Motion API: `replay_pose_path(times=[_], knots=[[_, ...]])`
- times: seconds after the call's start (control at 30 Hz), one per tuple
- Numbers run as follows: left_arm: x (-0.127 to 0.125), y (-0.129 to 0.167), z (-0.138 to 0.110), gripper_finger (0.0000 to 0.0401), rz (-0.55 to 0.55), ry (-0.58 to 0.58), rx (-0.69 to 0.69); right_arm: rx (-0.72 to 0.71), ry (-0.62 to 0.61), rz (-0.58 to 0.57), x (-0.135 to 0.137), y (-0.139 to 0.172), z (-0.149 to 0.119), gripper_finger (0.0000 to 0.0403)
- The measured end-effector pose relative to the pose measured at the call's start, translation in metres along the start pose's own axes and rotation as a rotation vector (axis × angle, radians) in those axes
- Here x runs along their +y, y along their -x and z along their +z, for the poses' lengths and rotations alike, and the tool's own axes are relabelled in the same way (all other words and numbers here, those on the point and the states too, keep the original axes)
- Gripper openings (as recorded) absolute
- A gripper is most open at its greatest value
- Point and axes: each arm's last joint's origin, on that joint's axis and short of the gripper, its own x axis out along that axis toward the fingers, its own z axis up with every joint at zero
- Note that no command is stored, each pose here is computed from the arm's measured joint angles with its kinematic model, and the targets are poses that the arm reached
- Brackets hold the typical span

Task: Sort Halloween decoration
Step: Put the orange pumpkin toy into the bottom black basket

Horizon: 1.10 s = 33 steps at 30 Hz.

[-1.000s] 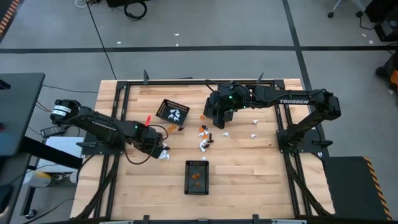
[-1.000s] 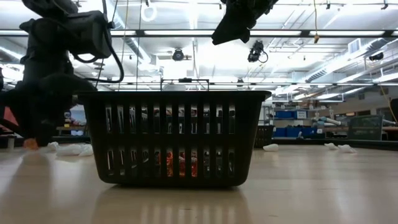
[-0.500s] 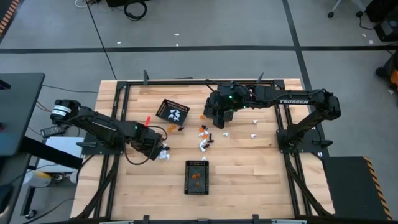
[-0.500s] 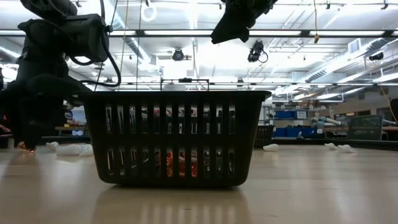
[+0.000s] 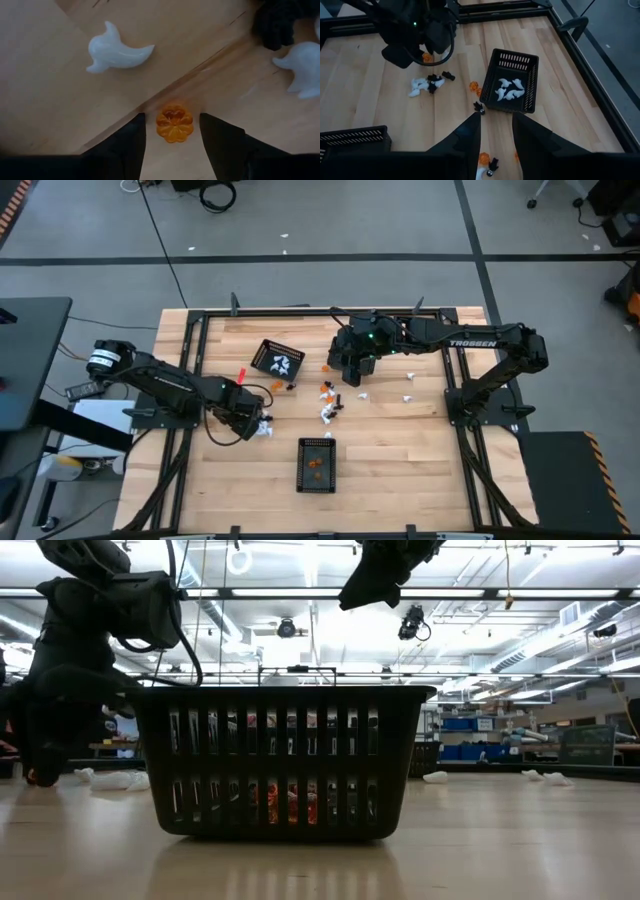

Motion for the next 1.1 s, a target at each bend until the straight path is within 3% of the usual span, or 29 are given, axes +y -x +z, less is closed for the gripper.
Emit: replay_pose_path(times=[0.17,0.47,0.7,1.1], knots=[[0.000,0.000,0.000,0.0189,0.001,-0.008,0.001,-0.004,0.000,0.000,0.000,0.000,0.000,0.0117],[0.000,-0.001,0.000,0.0122,0.005,-0.015,-0.002,-0.006,0.000,0.000,0.000,0.000,0.001,0.0117],[-0.001,0.001,0.000,0.0116,-0.001,-0.020,-0.006,-0.007,0.000,0.000,0.000,0.000,0.001,0.0117],[-0.012,0.016,0.008,0.0114,-0.188,-0.015,-0.102,-0.002,-0.003,-0.005,0.000,0.000,0.000,0.0117]])
